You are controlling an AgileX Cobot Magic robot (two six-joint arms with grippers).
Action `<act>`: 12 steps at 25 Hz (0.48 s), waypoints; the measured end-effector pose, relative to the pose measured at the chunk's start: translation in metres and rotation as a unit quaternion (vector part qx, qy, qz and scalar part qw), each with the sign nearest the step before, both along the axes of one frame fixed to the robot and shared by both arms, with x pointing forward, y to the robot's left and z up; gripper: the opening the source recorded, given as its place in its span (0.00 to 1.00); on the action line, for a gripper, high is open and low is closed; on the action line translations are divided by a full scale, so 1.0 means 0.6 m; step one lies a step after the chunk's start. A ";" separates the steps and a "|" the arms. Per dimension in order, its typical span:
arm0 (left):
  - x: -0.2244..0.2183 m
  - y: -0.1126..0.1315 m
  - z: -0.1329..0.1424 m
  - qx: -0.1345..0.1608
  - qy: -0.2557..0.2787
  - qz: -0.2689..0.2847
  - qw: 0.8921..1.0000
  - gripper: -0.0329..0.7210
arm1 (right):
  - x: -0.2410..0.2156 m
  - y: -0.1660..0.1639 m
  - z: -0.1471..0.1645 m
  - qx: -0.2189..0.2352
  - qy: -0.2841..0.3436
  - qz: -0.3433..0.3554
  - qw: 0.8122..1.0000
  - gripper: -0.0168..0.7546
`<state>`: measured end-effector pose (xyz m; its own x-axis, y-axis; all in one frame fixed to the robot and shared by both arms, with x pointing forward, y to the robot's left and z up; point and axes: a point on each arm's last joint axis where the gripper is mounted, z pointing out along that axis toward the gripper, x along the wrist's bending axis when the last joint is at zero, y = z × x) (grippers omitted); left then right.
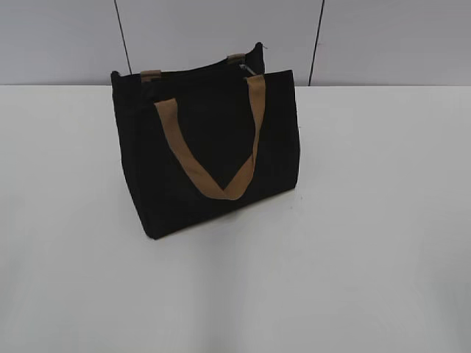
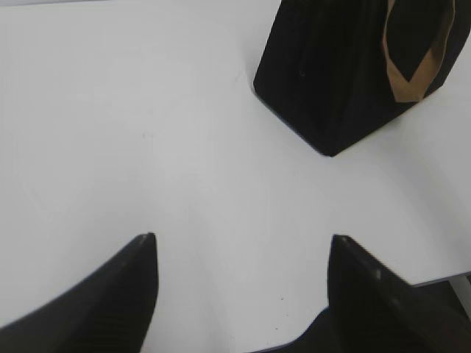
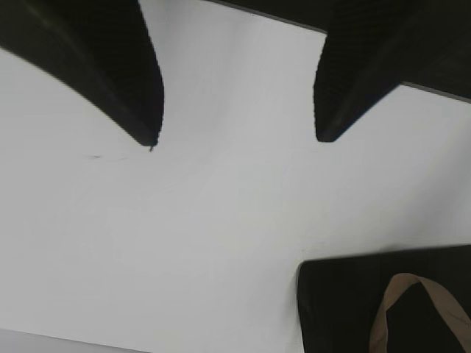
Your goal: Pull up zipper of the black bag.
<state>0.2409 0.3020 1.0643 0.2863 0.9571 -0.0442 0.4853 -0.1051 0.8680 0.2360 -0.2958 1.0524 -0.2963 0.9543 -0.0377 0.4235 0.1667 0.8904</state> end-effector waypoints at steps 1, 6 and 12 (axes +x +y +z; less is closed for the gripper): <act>0.000 0.000 -0.001 0.000 -0.001 0.000 1.000 0.76 | 0.000 -0.001 0.000 -0.001 0.000 -0.003 1.000 0.66; 0.000 0.000 -0.002 0.000 -0.003 0.000 1.000 0.75 | 0.002 -0.004 -0.010 -0.015 0.015 -0.011 1.000 0.66; 0.000 0.000 -0.002 0.000 -0.003 0.000 1.000 0.74 | 0.003 -0.006 -0.018 -0.026 0.029 -0.015 0.999 0.66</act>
<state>0.2407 0.3020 1.0631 0.2875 0.9568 -0.0429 0.4794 -0.1049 0.8713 0.2379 -0.2995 1.0418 -0.2709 0.9599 -0.0718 0.4790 0.1991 0.8549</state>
